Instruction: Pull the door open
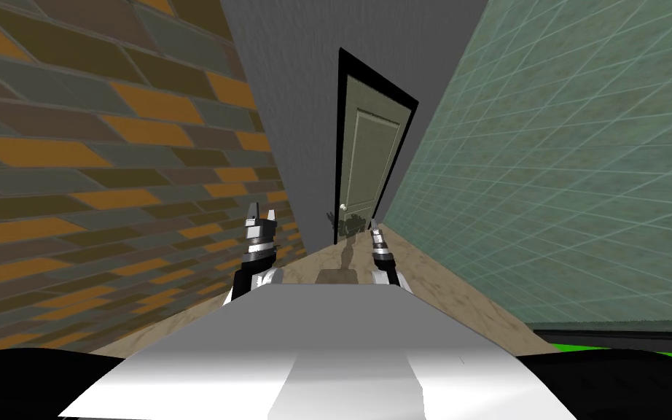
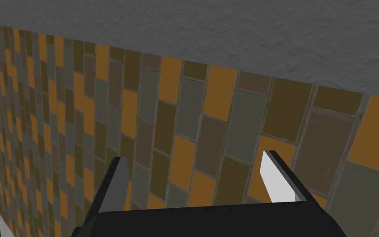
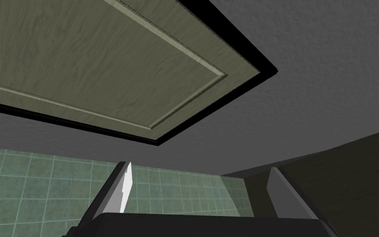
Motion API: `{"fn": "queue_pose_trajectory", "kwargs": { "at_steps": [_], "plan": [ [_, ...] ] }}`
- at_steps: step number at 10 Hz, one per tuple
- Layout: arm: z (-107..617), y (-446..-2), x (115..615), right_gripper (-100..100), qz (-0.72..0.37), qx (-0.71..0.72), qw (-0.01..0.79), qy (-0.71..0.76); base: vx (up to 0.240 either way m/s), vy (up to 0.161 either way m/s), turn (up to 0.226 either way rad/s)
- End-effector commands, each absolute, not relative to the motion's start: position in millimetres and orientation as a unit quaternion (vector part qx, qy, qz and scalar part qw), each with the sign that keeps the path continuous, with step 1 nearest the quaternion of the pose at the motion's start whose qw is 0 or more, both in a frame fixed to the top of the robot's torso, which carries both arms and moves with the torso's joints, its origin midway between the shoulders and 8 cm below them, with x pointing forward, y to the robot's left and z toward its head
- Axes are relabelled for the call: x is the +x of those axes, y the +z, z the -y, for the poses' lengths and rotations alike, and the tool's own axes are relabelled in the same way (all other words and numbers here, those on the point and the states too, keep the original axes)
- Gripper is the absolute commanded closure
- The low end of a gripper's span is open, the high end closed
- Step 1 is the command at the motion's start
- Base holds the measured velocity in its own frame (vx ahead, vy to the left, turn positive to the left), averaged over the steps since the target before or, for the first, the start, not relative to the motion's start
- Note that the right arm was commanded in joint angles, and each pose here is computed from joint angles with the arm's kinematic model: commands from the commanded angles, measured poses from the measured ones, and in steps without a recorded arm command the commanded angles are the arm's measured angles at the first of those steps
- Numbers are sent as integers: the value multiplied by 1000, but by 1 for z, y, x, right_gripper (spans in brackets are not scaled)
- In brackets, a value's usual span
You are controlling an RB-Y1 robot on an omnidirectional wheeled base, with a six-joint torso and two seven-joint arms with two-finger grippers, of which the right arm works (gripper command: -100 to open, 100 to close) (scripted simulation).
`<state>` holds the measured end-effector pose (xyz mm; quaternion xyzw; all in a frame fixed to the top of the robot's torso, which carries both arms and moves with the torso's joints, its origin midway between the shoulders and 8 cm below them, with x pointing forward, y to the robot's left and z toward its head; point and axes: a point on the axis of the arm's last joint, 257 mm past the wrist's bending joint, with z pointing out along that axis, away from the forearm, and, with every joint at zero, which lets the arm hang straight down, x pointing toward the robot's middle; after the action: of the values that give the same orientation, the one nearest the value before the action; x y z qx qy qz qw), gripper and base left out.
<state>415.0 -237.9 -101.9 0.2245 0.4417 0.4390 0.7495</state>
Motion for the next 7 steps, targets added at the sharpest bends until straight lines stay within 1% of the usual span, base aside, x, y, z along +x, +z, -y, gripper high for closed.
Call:
{"fn": "queue_pose_trajectory", "kwargs": {
  "at_steps": [1,7],
  "plan": [
    [236,-114,418,-100,-456,213,752,425,119,-13,20],
    [230,-160,433,-100,-506,167,759,374,97,-11,16]
  ]
}}
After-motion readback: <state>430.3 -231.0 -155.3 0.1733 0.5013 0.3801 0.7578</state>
